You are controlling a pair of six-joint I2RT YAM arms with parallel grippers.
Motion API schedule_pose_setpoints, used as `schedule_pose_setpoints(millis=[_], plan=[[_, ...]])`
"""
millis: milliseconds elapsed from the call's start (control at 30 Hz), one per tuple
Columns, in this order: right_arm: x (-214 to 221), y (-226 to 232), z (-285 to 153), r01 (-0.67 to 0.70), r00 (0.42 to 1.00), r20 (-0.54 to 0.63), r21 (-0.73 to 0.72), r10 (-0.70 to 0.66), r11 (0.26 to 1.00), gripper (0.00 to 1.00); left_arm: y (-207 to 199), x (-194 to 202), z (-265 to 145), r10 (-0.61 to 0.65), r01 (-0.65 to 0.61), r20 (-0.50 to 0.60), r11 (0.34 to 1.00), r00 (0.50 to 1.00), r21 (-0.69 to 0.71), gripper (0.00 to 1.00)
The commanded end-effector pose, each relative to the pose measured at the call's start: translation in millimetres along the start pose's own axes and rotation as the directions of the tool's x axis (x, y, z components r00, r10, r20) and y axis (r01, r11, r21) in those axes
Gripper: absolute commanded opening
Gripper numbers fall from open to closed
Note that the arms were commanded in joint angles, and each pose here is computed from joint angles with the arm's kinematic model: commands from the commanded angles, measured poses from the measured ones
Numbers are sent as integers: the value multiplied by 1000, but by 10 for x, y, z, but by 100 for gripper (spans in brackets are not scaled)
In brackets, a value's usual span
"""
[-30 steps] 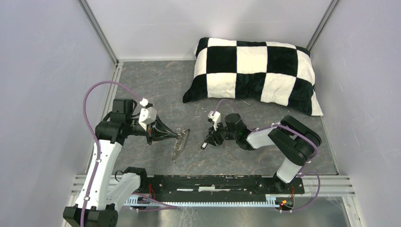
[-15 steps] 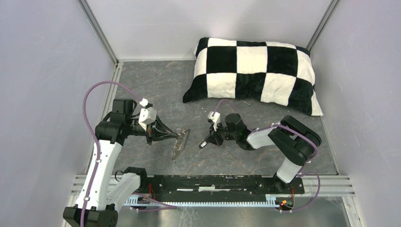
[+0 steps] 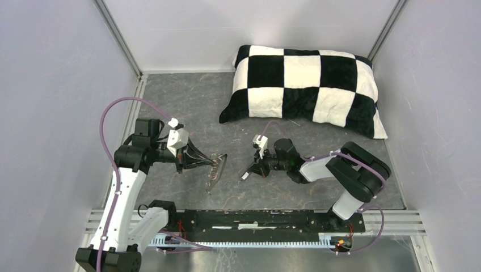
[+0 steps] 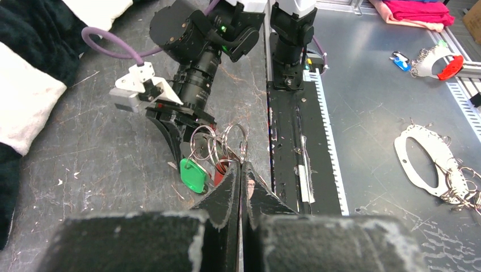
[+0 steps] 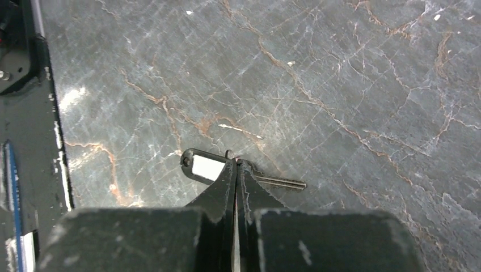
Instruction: Put the keys on the keyring
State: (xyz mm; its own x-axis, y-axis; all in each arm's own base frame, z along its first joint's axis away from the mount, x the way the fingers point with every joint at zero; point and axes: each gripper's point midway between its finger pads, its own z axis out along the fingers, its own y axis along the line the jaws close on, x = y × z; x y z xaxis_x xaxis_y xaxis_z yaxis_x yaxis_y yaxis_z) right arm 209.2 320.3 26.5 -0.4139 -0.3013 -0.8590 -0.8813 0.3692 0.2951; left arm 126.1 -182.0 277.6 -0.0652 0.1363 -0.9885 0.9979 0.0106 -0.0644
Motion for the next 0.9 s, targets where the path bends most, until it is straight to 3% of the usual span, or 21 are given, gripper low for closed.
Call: schedule_pose_setpoints(millis=[0, 367, 867], plan=[[-366, 162, -111, 50, 991, 125, -39, -45, 998, 0, -31, -91, -1, 22, -22, 19, 1000, 1000, 13, 2], [-637, 603, -468, 198, 946, 261, -1, -191, 980, 0, -20, 43, 14, 3, -4, 11, 1000, 1000, 16, 2], [-1524, 1119, -1013, 387, 788, 395, 276, -471, 880, 0, -87, 97, 28, -40, 39, 28, 999, 999, 37, 2]])
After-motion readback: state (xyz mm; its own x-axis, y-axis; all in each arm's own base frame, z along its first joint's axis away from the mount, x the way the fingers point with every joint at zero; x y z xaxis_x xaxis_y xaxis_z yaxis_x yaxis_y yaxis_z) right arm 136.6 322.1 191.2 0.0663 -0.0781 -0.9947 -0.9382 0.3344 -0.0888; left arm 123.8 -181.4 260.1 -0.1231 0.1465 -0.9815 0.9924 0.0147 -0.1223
